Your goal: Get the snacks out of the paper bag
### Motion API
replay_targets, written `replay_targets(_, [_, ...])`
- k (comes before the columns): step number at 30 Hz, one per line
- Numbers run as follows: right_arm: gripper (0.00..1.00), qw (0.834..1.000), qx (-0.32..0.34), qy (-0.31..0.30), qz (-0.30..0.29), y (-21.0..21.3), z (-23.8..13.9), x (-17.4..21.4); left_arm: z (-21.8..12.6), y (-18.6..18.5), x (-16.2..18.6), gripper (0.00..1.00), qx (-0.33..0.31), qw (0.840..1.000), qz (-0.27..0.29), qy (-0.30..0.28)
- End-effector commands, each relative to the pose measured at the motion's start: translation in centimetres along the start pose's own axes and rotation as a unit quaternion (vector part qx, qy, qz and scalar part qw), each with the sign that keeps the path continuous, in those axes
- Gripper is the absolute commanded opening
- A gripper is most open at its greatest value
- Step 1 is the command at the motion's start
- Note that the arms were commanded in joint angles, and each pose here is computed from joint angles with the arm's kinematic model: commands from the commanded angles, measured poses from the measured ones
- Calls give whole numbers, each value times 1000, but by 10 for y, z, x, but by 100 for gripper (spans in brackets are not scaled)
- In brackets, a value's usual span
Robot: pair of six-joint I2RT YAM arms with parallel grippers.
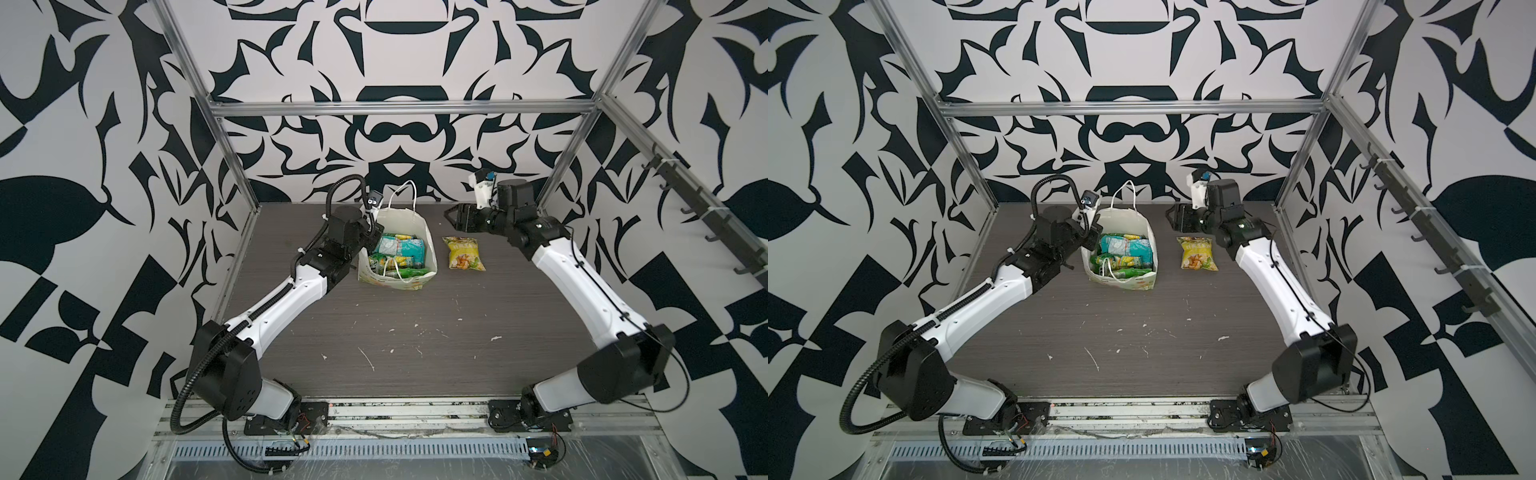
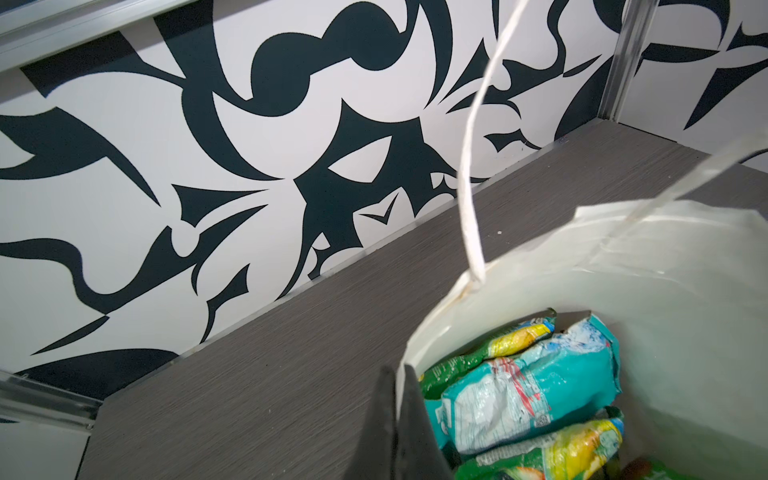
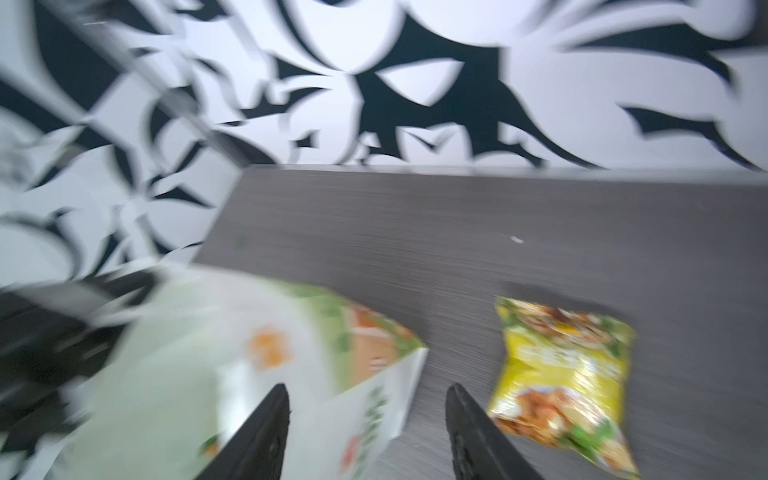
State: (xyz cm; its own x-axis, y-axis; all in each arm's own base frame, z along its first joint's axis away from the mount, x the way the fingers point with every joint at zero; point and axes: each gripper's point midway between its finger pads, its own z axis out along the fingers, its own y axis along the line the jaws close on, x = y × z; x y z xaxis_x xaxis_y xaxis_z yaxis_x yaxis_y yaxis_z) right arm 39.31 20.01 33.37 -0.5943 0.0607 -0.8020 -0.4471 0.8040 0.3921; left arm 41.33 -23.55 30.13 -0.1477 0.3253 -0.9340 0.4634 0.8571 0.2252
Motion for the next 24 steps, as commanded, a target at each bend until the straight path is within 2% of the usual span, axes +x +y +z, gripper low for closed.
replay_targets(1, [66,998,-44,30,-37,25,5,20,-9,9,-55,0,-7,996,-14,-86])
replay_targets(3, [68,997,-48,33,-49,34,7,23,-10,9,-56,0,-7,996,-14,-86])
replay_targets(6, [68,997,-19,44,-61,35,19,31,-11,9,-55,0,-7,996,-13,-87])
replay_targets(9, [65,996,29,48,-68,25,33,34,-11,9,-53,0,-6,996,-14,-88])
replay_targets(12, [62,995,37,53,-70,23,48,36,-12,9,-56,0,-6,996,-19,-91])
replay_targets(15, [55,993,56,68,-74,19,62,39,-13,9,-57,0,-5,996,-22,-92])
replay_targets(18, [44,992,68,75,-73,15,71,38,-13,10,-58,0,-6,996,-22,-91])
replay_targets(24, [26,992,98,46,-68,9,76,17,-8,15,-57,0,-22,995,-23,-90])
